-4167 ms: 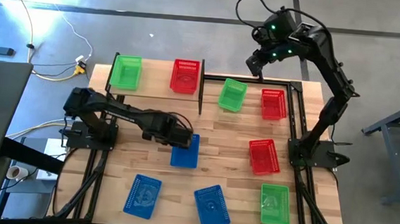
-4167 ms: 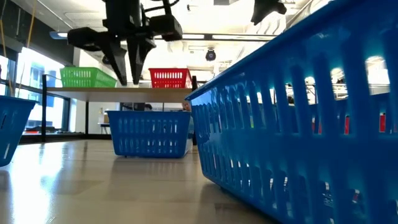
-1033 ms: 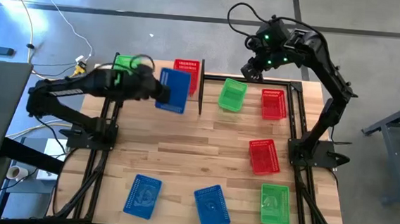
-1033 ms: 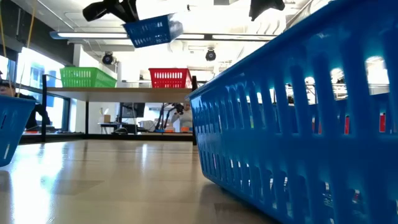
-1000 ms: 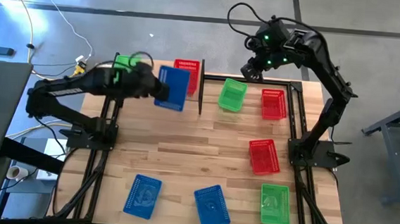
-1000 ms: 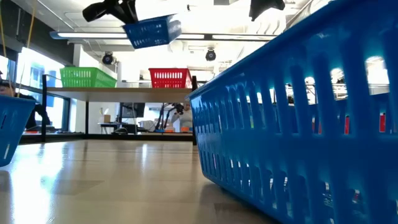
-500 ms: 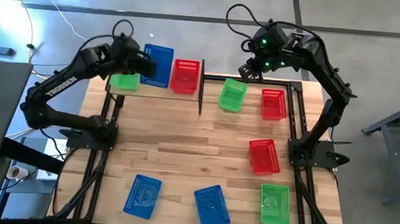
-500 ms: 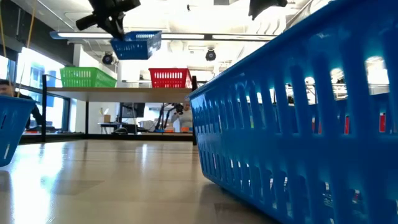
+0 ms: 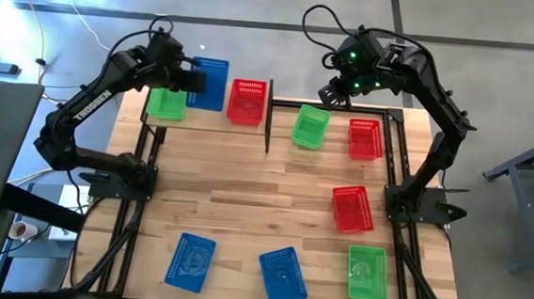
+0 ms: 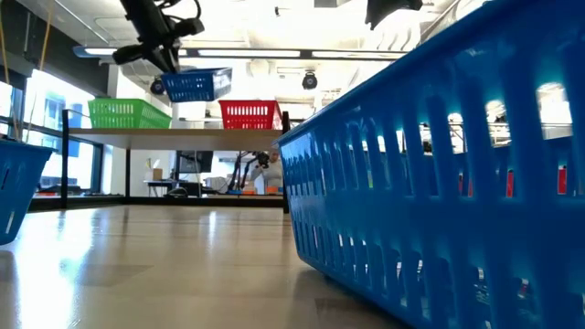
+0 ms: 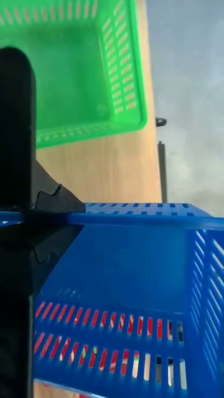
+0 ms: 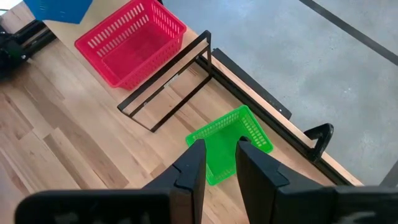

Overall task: Stack baskets on shelf by color
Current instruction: Put the top blue bin on the shelf

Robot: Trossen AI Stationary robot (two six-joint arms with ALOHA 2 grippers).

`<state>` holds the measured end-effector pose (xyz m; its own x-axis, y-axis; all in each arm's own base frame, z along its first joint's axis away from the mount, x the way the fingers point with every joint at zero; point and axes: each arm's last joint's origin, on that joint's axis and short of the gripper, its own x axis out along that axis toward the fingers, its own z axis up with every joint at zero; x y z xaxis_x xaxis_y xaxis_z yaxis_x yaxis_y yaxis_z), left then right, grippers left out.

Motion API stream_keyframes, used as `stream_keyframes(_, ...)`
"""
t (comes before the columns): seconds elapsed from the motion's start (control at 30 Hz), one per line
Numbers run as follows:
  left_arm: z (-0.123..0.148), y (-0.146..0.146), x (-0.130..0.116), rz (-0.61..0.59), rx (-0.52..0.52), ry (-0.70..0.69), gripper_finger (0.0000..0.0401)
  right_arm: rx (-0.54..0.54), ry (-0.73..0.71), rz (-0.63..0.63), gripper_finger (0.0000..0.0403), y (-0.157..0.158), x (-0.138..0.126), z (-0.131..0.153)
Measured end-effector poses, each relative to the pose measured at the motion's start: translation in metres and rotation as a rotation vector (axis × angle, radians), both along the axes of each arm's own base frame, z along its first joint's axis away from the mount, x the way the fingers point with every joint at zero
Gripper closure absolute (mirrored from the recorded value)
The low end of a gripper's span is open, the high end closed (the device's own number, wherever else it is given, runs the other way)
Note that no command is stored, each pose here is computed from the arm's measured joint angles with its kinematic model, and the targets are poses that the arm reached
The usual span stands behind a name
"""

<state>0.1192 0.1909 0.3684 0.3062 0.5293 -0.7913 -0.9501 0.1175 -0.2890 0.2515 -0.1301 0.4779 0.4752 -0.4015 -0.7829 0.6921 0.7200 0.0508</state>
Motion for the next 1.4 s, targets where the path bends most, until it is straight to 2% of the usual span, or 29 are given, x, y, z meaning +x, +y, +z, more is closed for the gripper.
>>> stream_keyframes(0.27,-0.014,0.012,0.008,0.021,-0.085,0.013,0.0401,0.003,-0.002,0.000,0.0327,0.000,0.000,0.000)
stream_keyframes(0.7,-0.029,0.015,0.009,0.070,-0.213,0.089,0.0400,0.002,0.001,0.012,0.0327,0.000,0.000,0.000)
stream_keyframes(1.4,-0.045,0.027,0.017,0.099,-0.284,0.109,0.0398,0.024,-0.008,0.050,0.0327,0.001,0.001,0.000)
